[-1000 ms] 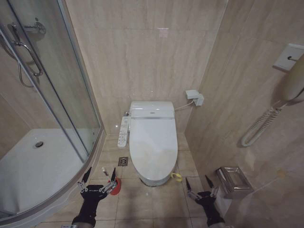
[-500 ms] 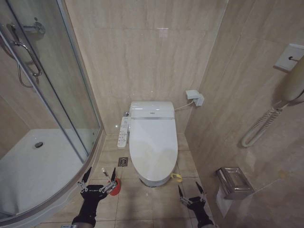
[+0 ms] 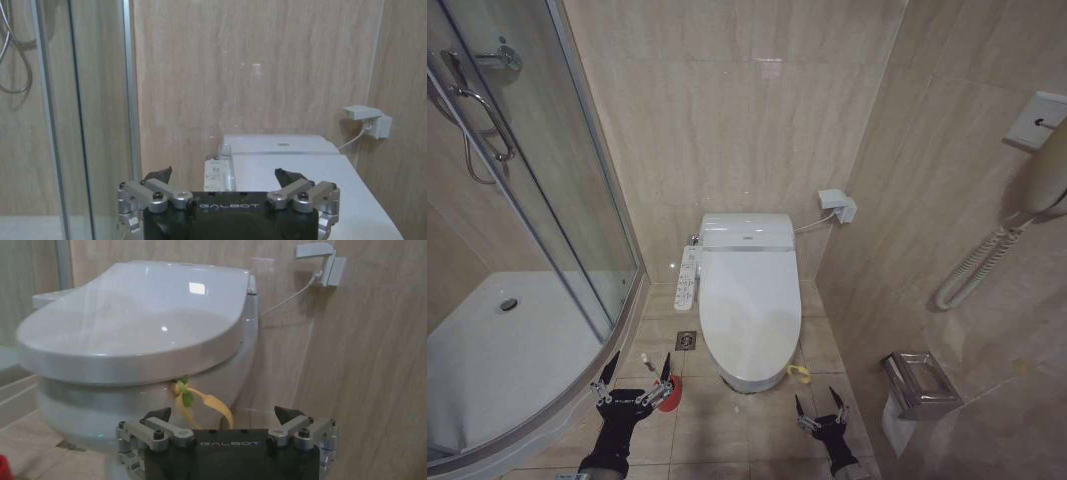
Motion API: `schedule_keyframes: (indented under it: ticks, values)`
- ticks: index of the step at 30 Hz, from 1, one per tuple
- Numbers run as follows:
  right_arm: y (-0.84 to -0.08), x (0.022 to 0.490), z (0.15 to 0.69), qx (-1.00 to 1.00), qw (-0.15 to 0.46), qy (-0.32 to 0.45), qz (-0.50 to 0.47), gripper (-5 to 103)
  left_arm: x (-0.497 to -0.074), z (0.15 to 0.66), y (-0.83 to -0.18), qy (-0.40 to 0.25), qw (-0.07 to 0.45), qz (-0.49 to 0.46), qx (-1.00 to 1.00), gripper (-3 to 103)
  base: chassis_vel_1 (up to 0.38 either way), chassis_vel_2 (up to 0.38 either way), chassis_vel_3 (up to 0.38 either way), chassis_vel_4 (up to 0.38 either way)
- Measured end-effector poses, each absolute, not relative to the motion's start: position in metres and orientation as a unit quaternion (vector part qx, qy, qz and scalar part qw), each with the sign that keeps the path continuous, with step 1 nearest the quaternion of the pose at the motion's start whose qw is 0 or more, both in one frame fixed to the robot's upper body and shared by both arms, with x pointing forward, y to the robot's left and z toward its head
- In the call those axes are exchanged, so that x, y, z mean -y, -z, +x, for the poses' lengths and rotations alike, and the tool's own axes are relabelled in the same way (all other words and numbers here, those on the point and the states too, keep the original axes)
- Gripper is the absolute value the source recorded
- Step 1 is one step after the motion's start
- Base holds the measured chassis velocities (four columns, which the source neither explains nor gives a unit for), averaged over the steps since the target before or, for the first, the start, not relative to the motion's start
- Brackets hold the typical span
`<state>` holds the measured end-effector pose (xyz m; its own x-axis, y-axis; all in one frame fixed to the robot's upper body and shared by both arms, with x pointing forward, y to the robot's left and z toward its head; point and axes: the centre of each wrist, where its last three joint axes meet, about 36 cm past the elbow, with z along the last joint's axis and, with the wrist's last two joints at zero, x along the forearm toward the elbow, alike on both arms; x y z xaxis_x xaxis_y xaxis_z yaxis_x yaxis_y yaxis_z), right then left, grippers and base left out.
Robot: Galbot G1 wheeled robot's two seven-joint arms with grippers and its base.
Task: Open the toilet lid, clean the toilet bowl with a toilet brush, close the toilet lid, and flush.
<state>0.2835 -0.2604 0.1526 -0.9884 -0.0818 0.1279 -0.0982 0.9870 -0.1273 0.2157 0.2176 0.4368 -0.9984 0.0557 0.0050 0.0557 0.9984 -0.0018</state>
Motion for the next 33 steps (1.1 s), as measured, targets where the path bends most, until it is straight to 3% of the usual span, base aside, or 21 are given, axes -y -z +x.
schedule_keyframes:
  ticks: [33]
  values:
    - [-0.122,0.283,0.349,0.995,0.066,-0.073,0.017,100,-0.218,0.216,-0.437,-0.001,0.003,-0.028,1.0,100,0.0,0.0,0.0,0.0]
